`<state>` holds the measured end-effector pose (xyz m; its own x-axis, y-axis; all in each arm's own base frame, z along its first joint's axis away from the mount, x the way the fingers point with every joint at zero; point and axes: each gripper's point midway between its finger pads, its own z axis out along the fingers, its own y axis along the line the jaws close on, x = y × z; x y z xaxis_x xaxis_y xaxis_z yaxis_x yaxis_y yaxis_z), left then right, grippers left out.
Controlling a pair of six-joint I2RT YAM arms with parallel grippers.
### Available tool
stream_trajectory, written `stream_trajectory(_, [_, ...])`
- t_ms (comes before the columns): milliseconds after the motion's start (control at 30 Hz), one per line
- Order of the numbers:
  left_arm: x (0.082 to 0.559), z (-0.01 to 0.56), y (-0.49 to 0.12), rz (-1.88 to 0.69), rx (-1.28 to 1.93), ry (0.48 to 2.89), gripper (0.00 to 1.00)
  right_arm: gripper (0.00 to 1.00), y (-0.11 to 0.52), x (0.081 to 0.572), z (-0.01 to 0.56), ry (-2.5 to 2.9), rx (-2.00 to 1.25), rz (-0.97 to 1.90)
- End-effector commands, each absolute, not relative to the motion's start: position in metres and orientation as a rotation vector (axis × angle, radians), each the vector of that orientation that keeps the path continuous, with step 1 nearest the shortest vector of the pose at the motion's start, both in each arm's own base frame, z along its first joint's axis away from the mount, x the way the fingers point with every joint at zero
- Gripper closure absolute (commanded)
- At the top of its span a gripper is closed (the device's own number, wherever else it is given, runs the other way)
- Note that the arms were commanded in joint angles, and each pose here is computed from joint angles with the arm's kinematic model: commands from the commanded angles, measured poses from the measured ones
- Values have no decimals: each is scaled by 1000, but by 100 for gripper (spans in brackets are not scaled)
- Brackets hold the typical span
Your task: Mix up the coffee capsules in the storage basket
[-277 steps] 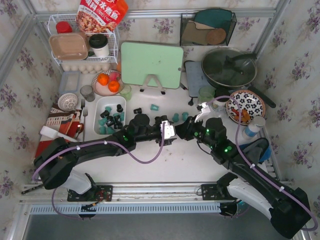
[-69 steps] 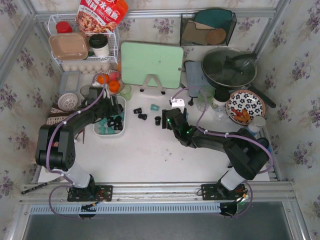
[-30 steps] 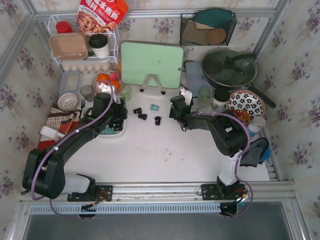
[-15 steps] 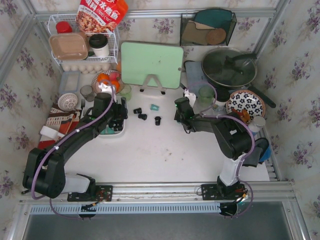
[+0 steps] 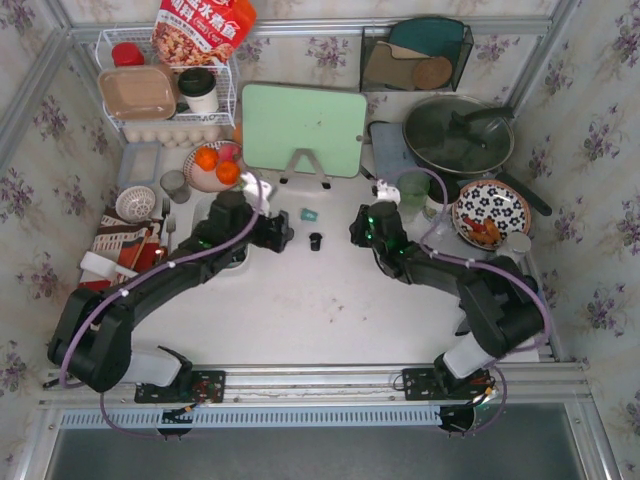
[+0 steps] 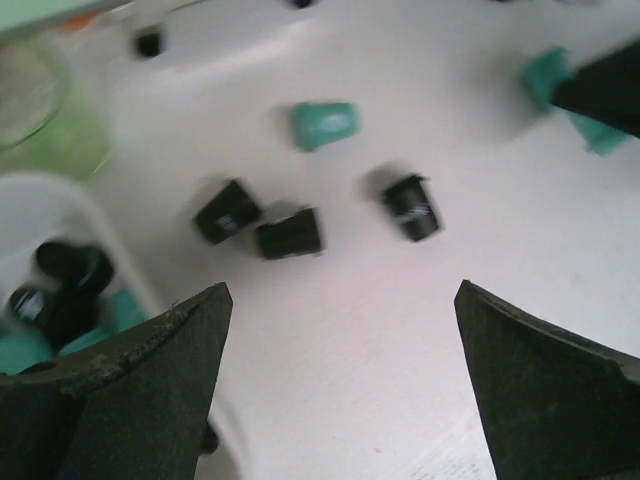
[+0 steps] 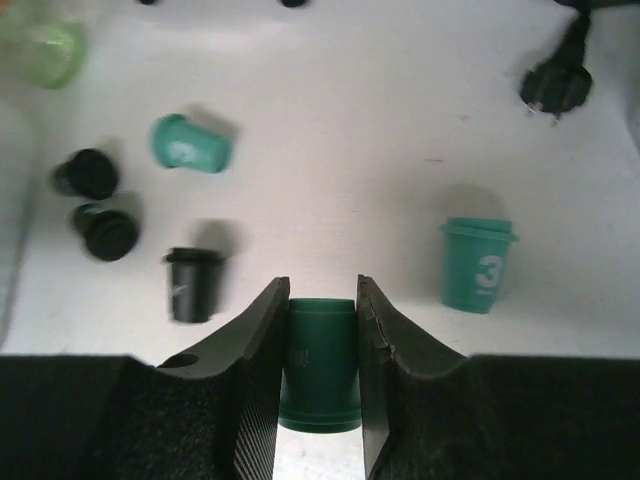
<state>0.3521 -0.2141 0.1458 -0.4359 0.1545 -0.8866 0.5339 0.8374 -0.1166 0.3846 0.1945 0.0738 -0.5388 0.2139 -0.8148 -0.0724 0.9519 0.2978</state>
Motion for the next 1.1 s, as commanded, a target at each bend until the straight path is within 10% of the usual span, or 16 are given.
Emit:
stream_trajectory(0, [334,163,-269,-560,865,1763,3,92,222,374,136,1867,-49,616])
stream_trajectory(1067, [245,199,-392,-609,1274,999,7,98,226,256,205,1517,6,1117])
